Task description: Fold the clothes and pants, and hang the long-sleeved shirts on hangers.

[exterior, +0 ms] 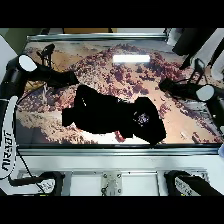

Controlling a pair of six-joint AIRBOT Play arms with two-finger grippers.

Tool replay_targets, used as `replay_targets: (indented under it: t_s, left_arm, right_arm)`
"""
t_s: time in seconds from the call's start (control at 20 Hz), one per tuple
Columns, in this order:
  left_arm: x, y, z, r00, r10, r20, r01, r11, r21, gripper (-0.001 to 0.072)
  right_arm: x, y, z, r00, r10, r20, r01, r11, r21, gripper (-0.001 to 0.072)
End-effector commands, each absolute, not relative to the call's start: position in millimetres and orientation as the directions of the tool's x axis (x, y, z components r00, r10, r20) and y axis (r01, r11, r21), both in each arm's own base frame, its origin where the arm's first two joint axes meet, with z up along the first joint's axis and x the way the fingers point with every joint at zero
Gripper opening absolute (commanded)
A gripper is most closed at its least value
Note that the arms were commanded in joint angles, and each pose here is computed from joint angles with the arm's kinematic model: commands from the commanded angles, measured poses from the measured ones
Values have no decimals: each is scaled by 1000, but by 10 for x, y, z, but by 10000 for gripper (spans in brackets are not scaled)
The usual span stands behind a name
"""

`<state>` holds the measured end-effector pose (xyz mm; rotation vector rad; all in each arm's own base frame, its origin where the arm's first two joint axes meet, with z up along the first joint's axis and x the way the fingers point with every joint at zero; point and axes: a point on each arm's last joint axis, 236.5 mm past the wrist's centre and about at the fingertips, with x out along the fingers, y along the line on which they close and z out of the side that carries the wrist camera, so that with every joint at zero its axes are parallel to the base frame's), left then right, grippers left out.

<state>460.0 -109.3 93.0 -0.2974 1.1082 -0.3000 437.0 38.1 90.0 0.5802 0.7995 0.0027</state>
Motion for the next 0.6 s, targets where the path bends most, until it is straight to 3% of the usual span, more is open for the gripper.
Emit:
replay_targets:
  t_s: [0.0, 0.1, 0.3, 0.55]
  left_arm:
    - [4669, -1221, 1208, 462, -388, -798, 110, 917, -382, 614]
    - [4484, -1511, 1169, 437, -385, -813, 167, 923, -348, 613]
    - [3849, -2389, 581, 317, -335, -887, 302, 923, -240, 614]
    - [3187, -3336, -30, 283, -226, -932, 493, 868, -62, 613]
  right_arm:
    - [4341, -89, 1284, 785, 125, -607, 212, 867, 452, 550]
    - [4165, -175, 1456, 794, 95, -601, 197, 894, 402, 484]
    - [3879, -191, 1650, 792, 68, -607, 179, 925, 336, 486]
    - [3795, -160, 1694, 789, 75, -609, 172, 926, 337, 486]
